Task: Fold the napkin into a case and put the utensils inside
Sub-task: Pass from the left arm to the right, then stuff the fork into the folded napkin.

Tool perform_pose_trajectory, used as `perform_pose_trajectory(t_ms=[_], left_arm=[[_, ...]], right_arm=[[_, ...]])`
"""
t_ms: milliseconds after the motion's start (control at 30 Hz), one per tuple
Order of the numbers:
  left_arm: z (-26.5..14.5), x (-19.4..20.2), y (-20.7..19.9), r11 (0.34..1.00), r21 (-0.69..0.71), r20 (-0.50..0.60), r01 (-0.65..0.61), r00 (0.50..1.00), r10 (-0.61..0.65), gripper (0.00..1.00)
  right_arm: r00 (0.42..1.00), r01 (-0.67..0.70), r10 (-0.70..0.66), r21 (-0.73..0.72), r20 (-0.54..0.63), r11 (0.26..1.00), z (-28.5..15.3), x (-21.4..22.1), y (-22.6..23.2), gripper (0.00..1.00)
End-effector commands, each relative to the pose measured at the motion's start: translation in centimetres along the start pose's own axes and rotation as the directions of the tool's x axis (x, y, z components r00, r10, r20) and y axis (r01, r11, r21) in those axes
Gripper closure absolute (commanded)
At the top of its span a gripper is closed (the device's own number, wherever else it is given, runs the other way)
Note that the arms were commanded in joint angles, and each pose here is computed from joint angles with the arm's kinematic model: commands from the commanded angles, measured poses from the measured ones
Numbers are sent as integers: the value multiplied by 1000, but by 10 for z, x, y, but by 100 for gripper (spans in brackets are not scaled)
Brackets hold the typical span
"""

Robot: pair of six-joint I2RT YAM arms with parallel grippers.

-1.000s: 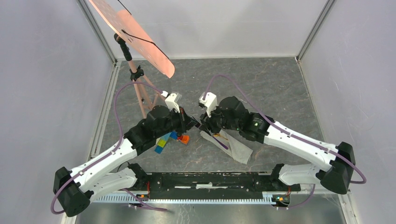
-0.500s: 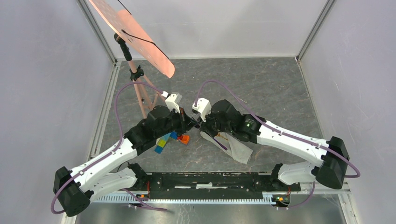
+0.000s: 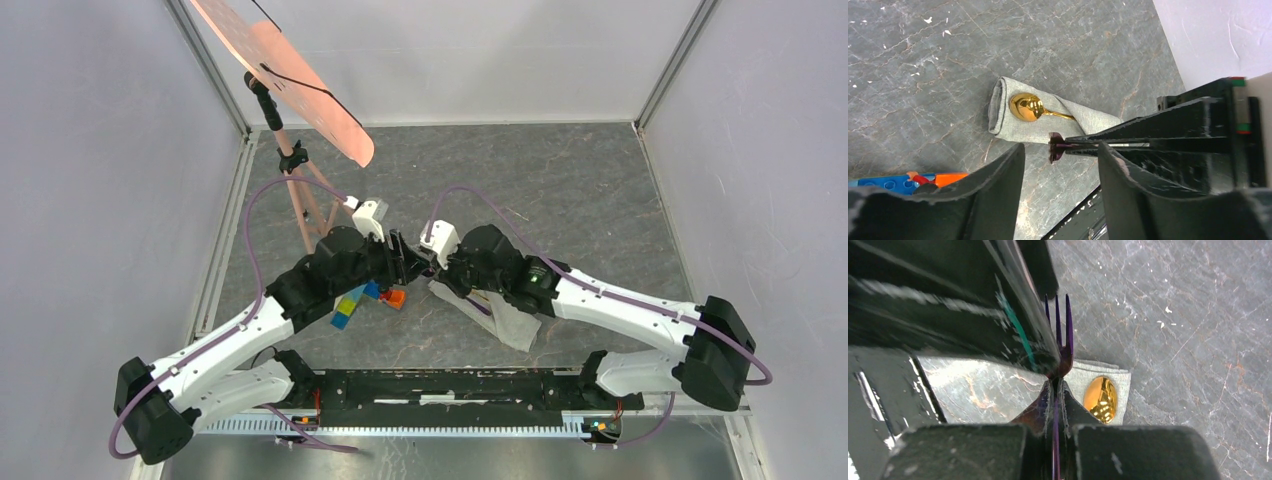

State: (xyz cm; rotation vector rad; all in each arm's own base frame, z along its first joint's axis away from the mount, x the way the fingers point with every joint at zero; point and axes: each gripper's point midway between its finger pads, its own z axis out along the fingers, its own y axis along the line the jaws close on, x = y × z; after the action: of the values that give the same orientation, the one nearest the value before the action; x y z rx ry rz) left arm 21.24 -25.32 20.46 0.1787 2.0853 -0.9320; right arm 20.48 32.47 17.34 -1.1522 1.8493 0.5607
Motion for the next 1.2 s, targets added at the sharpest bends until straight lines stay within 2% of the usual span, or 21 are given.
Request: perform_pose_trajectory(t_ms=[0, 133, 233, 500, 933, 1167], left_arm=[[-2, -12, 9, 997, -44, 42, 66, 997, -65, 35], [-3, -3, 35, 980, -117, 38, 163, 986, -160, 34], [-5, 1, 42, 975, -118, 48, 188, 982, -184, 36], [-4, 13, 43, 977, -103, 9, 186, 982, -186, 32], [2, 15, 38, 980, -72, -13, 187, 982, -188, 31], [1, 17, 38, 980, -75, -17, 182, 983, -184, 31]], right_arm=[[985, 59, -57, -8, 164, 998, 0, -26, -11, 100], [992, 48, -42, -53, 119, 997, 15, -7, -17, 100], [989, 57, -49, -56, 140, 997, 22, -3, -19, 100], [995, 69, -62, -75, 83, 995, 34, 19, -17, 100], [995, 98, -96, -79, 30, 992, 35, 57, -15, 100], [994, 48, -50, -21, -100, 999, 26, 81, -23, 100]])
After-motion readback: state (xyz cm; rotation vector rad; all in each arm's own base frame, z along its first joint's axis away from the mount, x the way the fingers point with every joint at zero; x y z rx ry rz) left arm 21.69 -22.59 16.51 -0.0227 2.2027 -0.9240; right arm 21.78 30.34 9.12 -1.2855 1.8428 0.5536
